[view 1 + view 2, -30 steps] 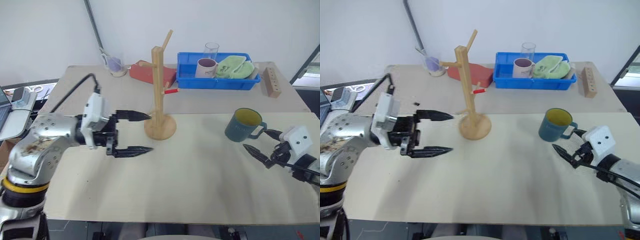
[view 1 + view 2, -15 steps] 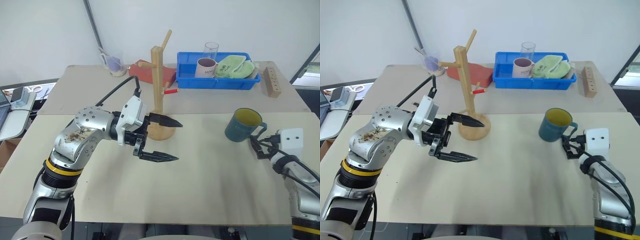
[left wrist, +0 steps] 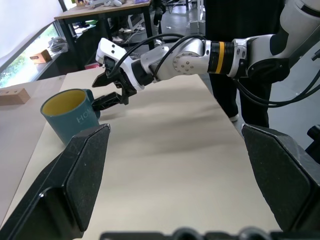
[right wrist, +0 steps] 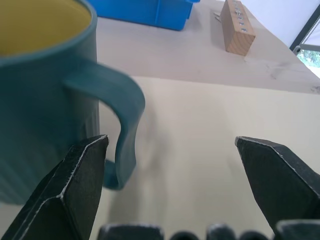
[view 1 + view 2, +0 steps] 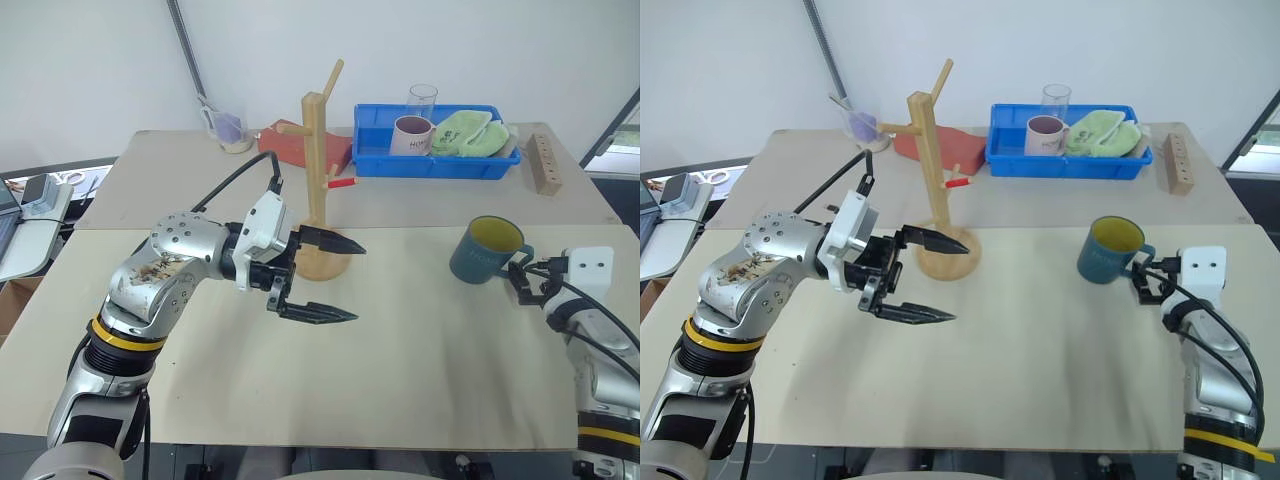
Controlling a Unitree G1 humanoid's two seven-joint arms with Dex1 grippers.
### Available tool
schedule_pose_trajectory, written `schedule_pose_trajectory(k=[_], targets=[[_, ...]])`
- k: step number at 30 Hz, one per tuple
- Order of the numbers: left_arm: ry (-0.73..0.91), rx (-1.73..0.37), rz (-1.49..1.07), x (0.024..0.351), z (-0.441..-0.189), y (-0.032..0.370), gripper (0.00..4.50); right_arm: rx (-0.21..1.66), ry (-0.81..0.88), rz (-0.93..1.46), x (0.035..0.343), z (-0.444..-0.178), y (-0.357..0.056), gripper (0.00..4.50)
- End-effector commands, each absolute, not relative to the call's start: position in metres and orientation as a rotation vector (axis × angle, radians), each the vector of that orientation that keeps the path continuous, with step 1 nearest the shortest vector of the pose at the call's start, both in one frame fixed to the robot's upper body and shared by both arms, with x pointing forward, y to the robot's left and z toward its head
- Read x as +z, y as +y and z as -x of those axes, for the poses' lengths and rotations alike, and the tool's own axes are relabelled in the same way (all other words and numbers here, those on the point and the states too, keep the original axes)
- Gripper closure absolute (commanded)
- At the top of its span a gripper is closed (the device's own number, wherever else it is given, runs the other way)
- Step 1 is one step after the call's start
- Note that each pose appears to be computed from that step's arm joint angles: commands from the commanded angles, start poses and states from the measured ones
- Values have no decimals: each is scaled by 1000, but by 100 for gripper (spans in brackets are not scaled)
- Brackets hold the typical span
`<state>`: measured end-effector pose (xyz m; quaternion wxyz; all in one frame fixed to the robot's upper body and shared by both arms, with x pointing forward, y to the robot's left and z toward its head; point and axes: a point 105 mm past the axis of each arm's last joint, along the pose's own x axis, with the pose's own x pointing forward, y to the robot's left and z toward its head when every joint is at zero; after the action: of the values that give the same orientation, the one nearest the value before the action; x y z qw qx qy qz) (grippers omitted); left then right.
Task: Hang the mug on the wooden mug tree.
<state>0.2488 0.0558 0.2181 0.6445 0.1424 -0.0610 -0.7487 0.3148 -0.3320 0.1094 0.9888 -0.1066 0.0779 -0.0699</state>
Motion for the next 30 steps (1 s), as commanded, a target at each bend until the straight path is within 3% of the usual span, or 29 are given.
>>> schedule_pose_trajectory(k=[1,4,15,30], targets=[[-178,-1702,-349,228,-248,55,0,-137,131,183,118,-321,-329,1],[-177,-1698,-352,227,-248,55,0,-123,131,173,117,-325,-325,75],[-163,-1673,-361,225,-251,61,0,-55,156,134,113,-331,-308,447],[-158,-1647,-350,222,-253,63,0,-10,160,174,113,-331,-303,447]])
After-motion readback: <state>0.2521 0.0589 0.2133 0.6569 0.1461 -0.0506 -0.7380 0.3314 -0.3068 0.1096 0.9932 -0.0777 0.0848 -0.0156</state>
